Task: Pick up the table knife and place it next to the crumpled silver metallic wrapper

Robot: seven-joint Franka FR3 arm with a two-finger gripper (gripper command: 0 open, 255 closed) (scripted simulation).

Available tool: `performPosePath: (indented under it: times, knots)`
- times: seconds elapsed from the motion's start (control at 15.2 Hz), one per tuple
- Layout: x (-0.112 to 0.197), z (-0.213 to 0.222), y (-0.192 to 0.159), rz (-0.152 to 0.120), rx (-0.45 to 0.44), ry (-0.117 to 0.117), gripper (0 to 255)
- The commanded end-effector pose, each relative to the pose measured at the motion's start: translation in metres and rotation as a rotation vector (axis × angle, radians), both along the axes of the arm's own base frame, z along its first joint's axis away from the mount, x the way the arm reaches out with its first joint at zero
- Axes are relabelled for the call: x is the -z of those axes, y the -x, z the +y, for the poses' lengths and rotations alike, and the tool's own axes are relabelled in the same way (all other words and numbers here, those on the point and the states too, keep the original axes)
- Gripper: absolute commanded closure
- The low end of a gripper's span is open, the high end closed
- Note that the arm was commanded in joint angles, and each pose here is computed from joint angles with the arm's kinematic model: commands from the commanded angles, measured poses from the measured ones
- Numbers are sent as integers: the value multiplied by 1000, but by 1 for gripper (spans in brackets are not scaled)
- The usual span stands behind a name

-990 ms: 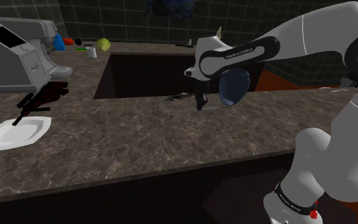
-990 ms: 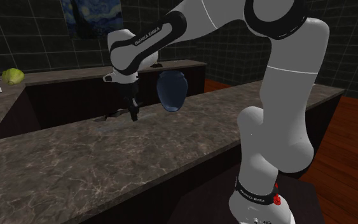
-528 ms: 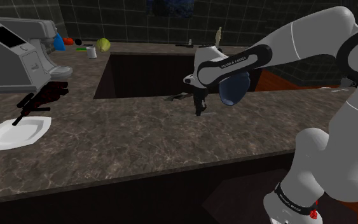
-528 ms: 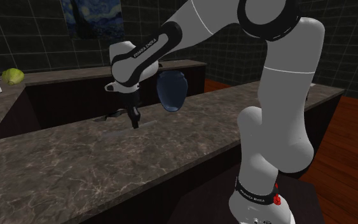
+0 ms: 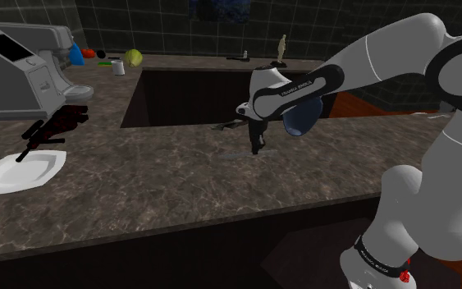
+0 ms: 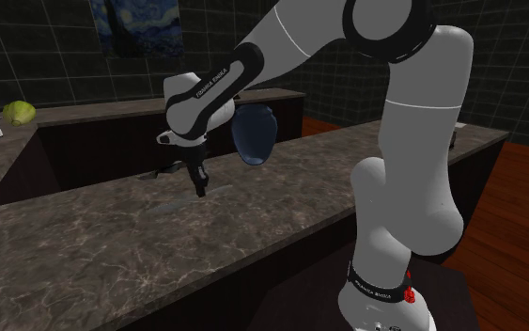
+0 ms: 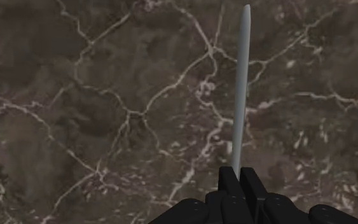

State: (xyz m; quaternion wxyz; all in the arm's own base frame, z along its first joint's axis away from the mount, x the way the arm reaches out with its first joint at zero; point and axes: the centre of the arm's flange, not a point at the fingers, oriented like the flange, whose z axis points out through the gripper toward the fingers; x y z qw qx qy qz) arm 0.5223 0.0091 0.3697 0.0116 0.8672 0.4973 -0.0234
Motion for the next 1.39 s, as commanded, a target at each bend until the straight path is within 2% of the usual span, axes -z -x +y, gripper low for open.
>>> performPosePath:
  times: [0.0, 0.2, 0.26, 0.59, 0.86, 1.32]
  knots:
    - [0, 0, 0, 0, 0, 0, 255]
    - [0, 0, 0, 0, 0, 0, 255]
    - [0, 0, 0, 0, 0, 0, 0]
    - [0, 0, 0, 0, 0, 0, 0]
    - [-49, 2, -2, 0, 0, 0, 0]
    - [-49, 2, -2, 0, 0, 0, 0]
